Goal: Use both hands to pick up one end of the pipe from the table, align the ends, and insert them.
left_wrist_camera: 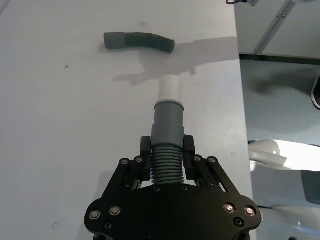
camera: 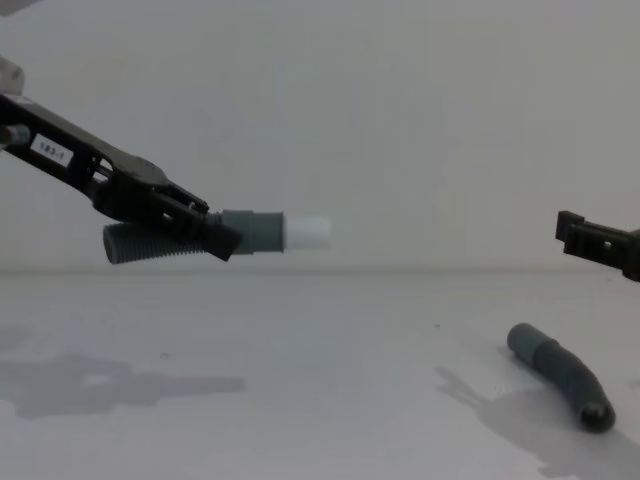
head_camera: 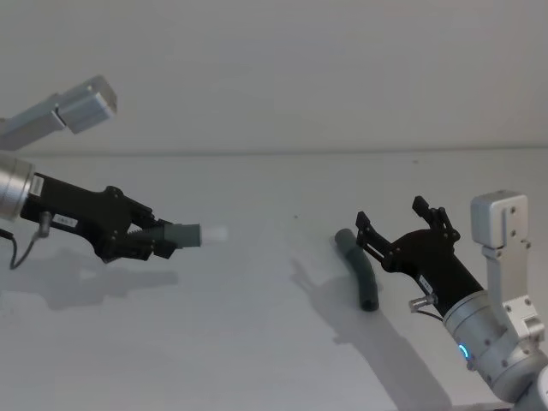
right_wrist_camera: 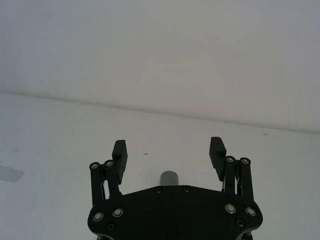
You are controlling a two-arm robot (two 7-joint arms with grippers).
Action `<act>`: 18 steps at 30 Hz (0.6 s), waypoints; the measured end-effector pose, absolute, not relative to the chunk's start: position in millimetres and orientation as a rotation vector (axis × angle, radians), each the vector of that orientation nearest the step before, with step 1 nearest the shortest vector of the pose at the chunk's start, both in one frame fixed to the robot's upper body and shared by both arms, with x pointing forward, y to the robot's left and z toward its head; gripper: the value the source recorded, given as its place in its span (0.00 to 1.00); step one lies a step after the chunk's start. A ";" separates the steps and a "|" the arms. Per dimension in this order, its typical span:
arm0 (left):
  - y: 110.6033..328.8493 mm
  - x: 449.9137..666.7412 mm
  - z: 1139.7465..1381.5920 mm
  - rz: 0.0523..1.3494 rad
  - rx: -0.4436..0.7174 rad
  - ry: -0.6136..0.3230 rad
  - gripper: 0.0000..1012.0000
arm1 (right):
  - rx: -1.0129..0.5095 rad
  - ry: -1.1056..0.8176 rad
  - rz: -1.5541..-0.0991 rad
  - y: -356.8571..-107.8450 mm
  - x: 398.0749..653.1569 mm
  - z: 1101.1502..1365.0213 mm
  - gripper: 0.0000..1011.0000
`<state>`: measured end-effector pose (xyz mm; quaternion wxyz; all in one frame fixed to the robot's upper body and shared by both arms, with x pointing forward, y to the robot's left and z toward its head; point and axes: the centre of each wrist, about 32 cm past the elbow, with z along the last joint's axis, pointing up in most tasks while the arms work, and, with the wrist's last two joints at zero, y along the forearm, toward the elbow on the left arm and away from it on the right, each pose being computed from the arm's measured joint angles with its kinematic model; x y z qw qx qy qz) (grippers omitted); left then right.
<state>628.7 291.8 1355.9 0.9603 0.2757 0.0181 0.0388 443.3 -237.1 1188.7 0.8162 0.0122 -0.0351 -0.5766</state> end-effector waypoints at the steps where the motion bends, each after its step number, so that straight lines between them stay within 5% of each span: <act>1: 291.1 628.4 1353.5 0.084 0.557 0.037 0.33 | 0.026 -0.075 -1.229 -237.1 443.3 1188.7 0.99; 18: 285.2 626.2 1330.4 0.121 0.527 0.041 0.33 | 0.026 -0.075 -1.229 -237.1 443.3 1188.7 0.99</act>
